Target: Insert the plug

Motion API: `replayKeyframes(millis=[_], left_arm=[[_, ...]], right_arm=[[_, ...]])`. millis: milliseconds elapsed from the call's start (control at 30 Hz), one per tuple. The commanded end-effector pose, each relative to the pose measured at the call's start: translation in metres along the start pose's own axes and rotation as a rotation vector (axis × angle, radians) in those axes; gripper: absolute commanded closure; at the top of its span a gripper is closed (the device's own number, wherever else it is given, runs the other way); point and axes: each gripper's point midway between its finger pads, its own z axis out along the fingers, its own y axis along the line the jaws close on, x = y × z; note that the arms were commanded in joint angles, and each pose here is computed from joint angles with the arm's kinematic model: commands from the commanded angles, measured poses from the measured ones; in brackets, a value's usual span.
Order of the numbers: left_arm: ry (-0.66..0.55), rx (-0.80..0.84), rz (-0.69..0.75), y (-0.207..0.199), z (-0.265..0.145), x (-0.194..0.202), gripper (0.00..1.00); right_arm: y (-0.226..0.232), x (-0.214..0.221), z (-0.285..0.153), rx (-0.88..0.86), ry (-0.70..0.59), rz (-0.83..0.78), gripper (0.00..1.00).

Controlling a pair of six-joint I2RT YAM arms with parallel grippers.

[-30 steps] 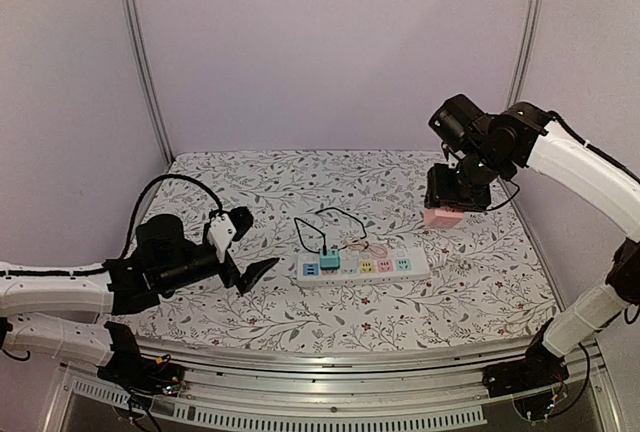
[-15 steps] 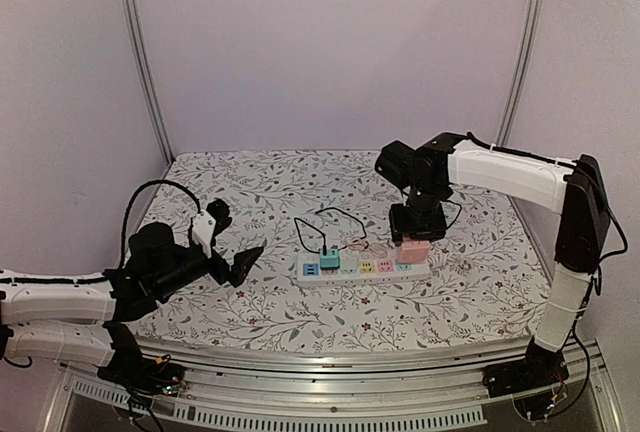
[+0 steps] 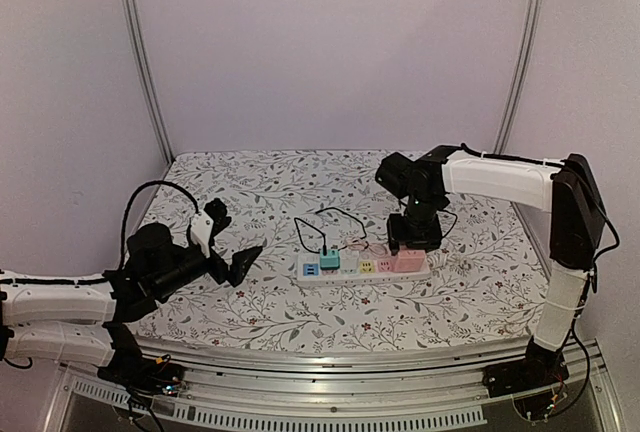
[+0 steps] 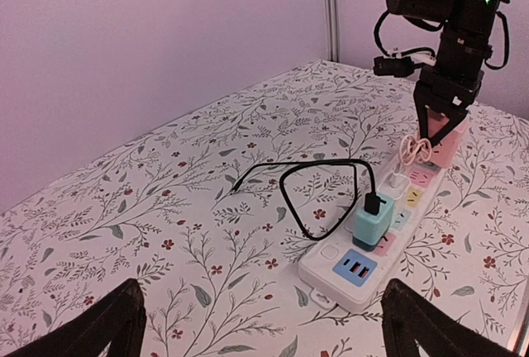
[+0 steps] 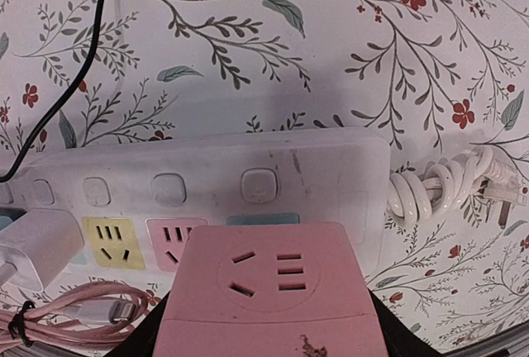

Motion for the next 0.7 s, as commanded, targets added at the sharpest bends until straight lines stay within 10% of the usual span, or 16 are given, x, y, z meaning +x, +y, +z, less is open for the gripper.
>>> replayKeyframes(millis=[0,667], left_arm=[[-0.007,-0.004,-0.010,0.003,-0.001,0.001,0.00],[-0.015,0.000,-0.006,0.003,-0.002,0.000,0.01]], right_arm=[[0.000,-0.004,0.000,0.001,-0.014,0.013,1.00],[0.009,-0.010,0.003,-0.034,-0.019,0.004,1.00]])
